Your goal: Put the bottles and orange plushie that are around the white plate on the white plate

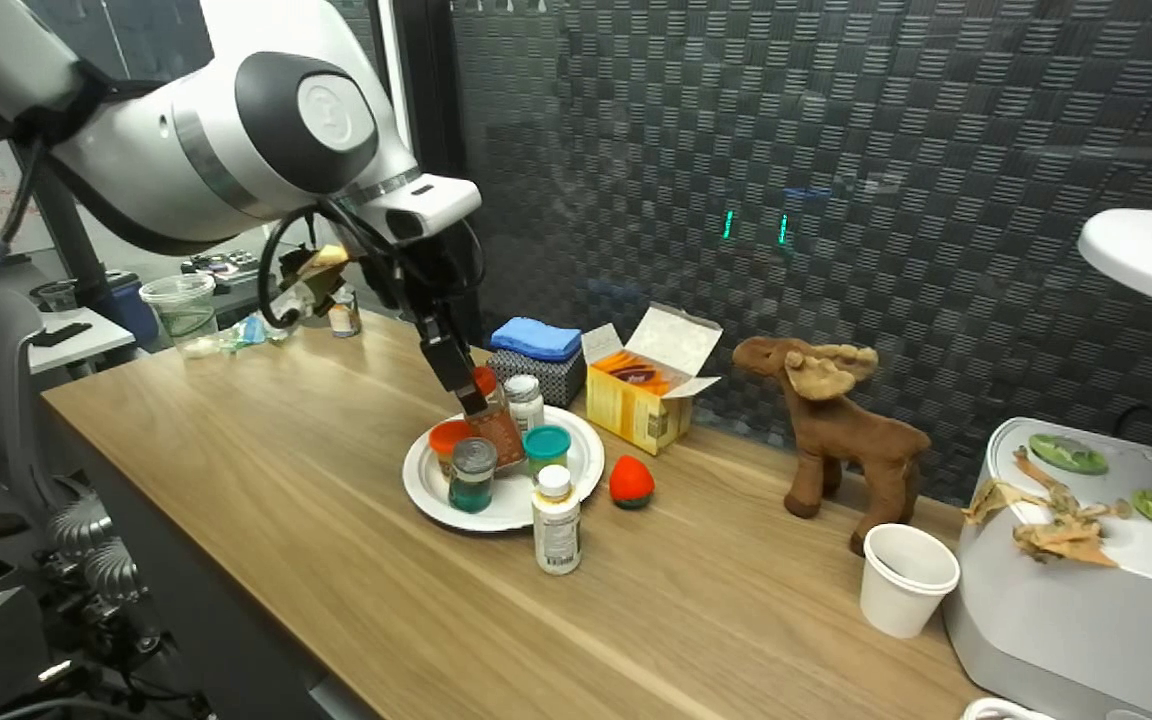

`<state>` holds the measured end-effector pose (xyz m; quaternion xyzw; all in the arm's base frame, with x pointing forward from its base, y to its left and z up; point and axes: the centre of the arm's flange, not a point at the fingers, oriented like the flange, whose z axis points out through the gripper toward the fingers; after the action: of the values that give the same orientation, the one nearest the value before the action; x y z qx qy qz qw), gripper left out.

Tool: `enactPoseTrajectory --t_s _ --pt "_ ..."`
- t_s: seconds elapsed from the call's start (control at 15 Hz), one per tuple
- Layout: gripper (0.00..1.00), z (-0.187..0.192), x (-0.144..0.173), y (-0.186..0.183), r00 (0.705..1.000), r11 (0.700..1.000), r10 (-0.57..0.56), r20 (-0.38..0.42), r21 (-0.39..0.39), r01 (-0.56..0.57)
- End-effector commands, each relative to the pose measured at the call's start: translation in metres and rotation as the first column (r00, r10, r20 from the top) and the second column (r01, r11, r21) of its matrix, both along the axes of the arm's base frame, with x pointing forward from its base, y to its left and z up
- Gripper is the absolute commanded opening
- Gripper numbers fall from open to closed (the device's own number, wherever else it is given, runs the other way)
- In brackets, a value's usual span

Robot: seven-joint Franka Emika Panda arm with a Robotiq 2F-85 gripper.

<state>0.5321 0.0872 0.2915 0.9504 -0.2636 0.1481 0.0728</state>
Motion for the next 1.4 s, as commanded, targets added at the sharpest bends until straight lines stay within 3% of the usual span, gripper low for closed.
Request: enactPoseTrajectory --t_s 0.0,0.4,1.0,1.07,1.2,1.33 --pt "0.24 0.006 0.02 -0.001 1.0 0.999 0.012 -0.005 0.036 -0.012" --pt "0.24 0.0 0.032 0.004 0.999 0.997 0.026 -0.031 0.074 -0.024" --pt "0.24 -0.005 0.033 0.005 0.999 0.998 0.028 -0.04 0.062 -0.026" --pt "0.74 -0.004 0.032 0.005 0.999 0.999 0.025 -0.041 0.049 -0.023" --pt "0.8 0.001 0.029 0.007 0.999 0.998 0.025 -0.032 0.053 -0.023" --pt "0.95 0.012 0.024 0.011 0.999 0.998 0.029 -0.013 0.062 -0.028"
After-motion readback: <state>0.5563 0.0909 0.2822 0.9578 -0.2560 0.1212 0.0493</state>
